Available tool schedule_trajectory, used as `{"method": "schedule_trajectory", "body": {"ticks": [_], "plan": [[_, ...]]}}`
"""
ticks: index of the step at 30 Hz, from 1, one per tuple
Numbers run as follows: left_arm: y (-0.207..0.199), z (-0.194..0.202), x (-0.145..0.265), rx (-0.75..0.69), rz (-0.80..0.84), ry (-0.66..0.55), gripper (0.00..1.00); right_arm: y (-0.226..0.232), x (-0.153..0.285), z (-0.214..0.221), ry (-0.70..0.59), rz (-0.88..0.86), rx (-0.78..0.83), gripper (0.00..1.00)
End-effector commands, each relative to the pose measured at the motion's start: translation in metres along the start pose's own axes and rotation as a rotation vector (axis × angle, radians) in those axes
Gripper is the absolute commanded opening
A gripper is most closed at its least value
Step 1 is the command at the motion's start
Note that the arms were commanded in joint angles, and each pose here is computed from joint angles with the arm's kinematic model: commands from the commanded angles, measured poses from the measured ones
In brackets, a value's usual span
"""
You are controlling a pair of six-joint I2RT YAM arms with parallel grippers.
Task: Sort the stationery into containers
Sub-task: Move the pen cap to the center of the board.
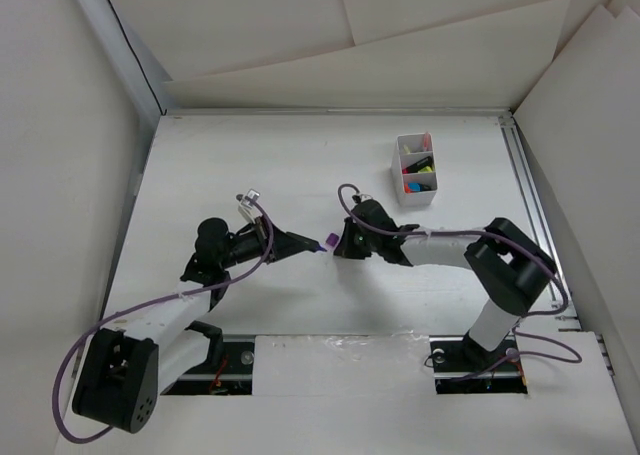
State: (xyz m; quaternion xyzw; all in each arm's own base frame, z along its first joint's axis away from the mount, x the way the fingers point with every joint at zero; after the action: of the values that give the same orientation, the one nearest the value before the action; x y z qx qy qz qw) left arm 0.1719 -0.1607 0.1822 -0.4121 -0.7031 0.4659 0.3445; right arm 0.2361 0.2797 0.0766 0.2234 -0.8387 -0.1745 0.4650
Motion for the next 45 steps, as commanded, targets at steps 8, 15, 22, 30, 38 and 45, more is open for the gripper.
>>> {"method": "schedule_trajectory", "body": {"ticks": [8, 15, 22, 30, 38, 45], "plan": [[-0.022, -0.009, 0.005, -0.131, 0.060, -0.051, 0.09, -0.008, 0.020, -0.032, -0.052, 0.055, 0.069, 0.03], [-0.021, -0.012, 0.007, -0.148, 0.005, -0.093, 0.09, -0.008, -0.004, -0.027, 0.000, 0.056, 0.082, 0.00], [-0.016, -0.011, 0.006, -0.143, 0.000, -0.091, 0.09, 0.010, -0.029, -0.042, 0.024, -0.010, 0.093, 0.00], [-0.018, -0.011, 0.007, -0.155, 0.015, -0.087, 0.08, 0.036, -0.043, -0.045, 0.063, -0.104, 0.058, 0.00], [-0.029, -0.016, 0.009, -0.195, 0.009, -0.118, 0.08, 0.040, -0.047, -0.041, 0.063, -0.097, 0.081, 0.00], [-0.026, -0.016, 0.008, -0.191, -0.003, -0.112, 0.08, 0.037, -0.066, -0.063, -0.001, -0.089, 0.066, 0.00]]}}
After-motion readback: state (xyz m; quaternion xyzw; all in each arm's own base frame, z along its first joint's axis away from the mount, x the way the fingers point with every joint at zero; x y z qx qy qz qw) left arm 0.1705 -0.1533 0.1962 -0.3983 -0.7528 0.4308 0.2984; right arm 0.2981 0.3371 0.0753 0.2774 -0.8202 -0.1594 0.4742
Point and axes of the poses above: each gripper's point midway between its finger pads, its own x axis back along the fingers, its own y axis along the line the jaws close on, z = x × y, the point moved 7 cm from there along x, back along the fingers, and after that the axes turned 4 degrees about x, right-handed, at the moved point
